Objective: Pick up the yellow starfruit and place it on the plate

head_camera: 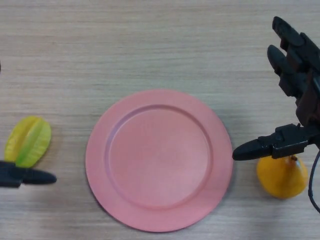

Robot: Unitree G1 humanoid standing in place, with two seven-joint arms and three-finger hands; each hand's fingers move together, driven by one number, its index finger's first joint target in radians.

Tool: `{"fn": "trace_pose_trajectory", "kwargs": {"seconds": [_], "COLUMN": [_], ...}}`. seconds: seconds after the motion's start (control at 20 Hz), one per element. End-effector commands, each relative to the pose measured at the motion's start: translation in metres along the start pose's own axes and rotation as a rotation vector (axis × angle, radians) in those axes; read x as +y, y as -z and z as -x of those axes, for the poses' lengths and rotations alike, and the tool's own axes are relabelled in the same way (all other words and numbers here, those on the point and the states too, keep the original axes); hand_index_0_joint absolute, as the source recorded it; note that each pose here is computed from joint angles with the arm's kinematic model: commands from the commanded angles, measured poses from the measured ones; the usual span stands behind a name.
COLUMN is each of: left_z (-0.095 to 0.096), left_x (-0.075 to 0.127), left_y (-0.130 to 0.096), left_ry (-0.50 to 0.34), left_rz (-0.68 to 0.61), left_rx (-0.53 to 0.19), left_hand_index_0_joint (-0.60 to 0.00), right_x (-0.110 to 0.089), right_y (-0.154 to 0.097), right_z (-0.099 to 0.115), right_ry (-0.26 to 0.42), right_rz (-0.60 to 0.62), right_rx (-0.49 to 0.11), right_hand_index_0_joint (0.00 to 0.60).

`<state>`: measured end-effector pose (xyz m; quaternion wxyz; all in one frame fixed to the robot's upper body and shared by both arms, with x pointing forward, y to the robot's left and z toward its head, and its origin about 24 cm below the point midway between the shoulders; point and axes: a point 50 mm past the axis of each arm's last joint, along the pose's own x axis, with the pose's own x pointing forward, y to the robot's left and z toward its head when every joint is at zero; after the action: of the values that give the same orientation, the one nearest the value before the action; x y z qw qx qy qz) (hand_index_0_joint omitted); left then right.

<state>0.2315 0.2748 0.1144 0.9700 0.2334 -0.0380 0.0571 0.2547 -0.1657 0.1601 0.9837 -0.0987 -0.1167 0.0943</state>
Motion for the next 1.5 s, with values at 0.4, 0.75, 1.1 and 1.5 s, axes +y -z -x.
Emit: {"fn": "trace_pose_trajectory", "kwargs": {"seconds": [0.4,0.75,1.1,1.5], "left_z": [-0.023,-0.039,-0.033,-0.021], "left_x": [0.024,0.011,0.013,0.012], "left_y": [0.005,0.016,0.019,0.017], "left_ry": [-0.09,-0.132,-0.141,-0.016], "left_rz": [-0.241,-0.384,-0.341,-0.288], "left_rx": [-0.097,-0.145,-0.105,-0.056], "left_hand_index_0_joint": [0.0,0.0,-0.5,-0.6], "right_x": [-0.018,-0.024,-0.025,-0.023], "right_y": [-0.038,-0.039,-0.04,-0.047], "right_z": [0.011,0.018,0.022,0.022], "right_ry": [0.065,0.097,0.107,0.101], "right_rz": [0.039,0.076,0.081,0.067], "right_rx": [-0.229,-0.227,-0.227,-0.223], "right_hand_index_0_joint": [0.0,0.0,0.0,0.0]}}
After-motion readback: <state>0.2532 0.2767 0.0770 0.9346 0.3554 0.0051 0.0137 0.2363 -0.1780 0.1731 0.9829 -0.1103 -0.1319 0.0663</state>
